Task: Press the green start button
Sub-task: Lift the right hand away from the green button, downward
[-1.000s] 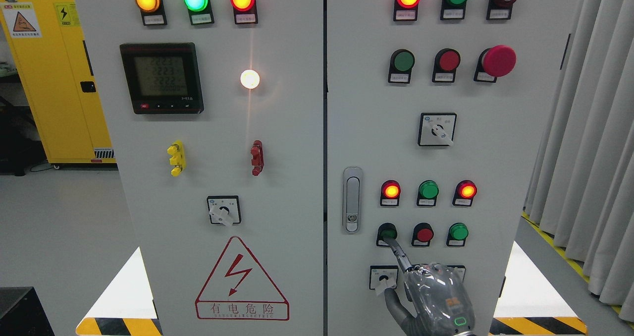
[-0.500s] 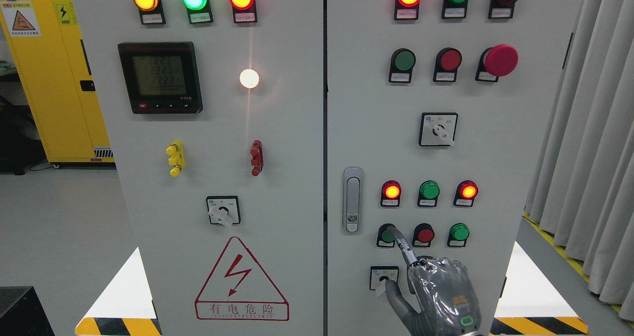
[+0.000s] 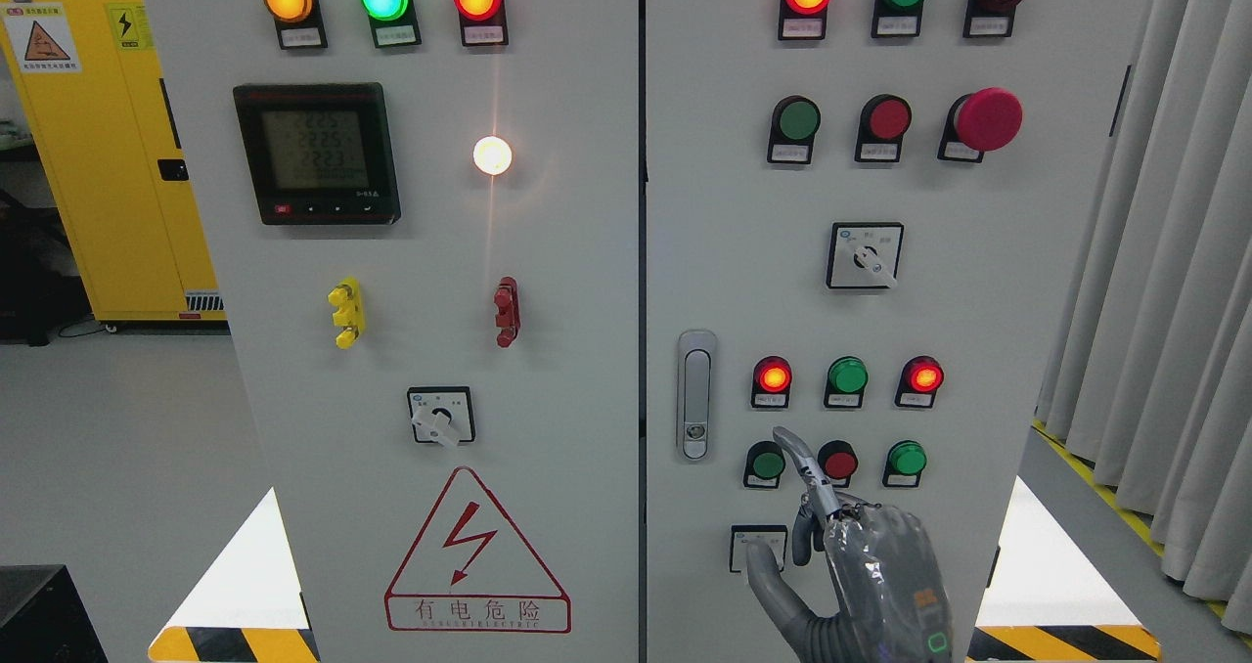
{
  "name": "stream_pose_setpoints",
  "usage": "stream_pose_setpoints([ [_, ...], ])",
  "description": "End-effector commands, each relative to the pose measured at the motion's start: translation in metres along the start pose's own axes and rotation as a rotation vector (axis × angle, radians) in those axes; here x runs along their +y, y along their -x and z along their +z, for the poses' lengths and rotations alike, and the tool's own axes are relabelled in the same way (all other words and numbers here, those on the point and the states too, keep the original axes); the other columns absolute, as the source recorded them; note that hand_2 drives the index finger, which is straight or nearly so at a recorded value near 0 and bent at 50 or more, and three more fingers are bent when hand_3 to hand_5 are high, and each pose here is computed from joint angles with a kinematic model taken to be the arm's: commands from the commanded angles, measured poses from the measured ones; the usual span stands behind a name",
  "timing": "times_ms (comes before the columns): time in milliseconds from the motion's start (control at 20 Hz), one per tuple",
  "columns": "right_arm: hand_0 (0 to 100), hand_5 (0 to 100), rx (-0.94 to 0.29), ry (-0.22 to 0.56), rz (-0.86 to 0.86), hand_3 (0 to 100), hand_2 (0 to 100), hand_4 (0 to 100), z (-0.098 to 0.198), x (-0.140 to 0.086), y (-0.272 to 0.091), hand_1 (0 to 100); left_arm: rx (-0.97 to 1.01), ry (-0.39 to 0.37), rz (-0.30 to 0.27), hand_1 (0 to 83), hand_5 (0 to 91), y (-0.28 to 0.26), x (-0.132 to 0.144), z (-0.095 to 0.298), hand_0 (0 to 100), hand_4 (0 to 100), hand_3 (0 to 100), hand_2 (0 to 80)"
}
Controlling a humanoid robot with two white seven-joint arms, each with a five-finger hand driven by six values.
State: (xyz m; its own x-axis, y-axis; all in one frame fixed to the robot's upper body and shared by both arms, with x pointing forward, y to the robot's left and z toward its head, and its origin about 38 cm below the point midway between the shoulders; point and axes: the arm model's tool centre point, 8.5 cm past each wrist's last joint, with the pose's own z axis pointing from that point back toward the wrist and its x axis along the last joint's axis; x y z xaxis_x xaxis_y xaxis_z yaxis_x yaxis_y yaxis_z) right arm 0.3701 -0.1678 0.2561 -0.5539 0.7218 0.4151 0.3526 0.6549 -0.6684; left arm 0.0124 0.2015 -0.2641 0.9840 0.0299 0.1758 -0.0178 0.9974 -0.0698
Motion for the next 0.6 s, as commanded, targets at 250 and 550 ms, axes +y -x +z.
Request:
stream_pose_setpoints([
  [250,53,18,0.061,0.018,-0.735,13,0,18,0.027,0.005,-0.01,66,-0.001,0.0,0.0,55.6,0.0,0.0,0.0,0.0,12,0,0,0.0],
  [550,43,8,0.093,0.001,-0.838,2,0,8,0.042,0.011,-0.009,53,-0.001,0.0,0.0,55.6,0.0,0.0,0.0,0.0,12,0,0,0.0],
])
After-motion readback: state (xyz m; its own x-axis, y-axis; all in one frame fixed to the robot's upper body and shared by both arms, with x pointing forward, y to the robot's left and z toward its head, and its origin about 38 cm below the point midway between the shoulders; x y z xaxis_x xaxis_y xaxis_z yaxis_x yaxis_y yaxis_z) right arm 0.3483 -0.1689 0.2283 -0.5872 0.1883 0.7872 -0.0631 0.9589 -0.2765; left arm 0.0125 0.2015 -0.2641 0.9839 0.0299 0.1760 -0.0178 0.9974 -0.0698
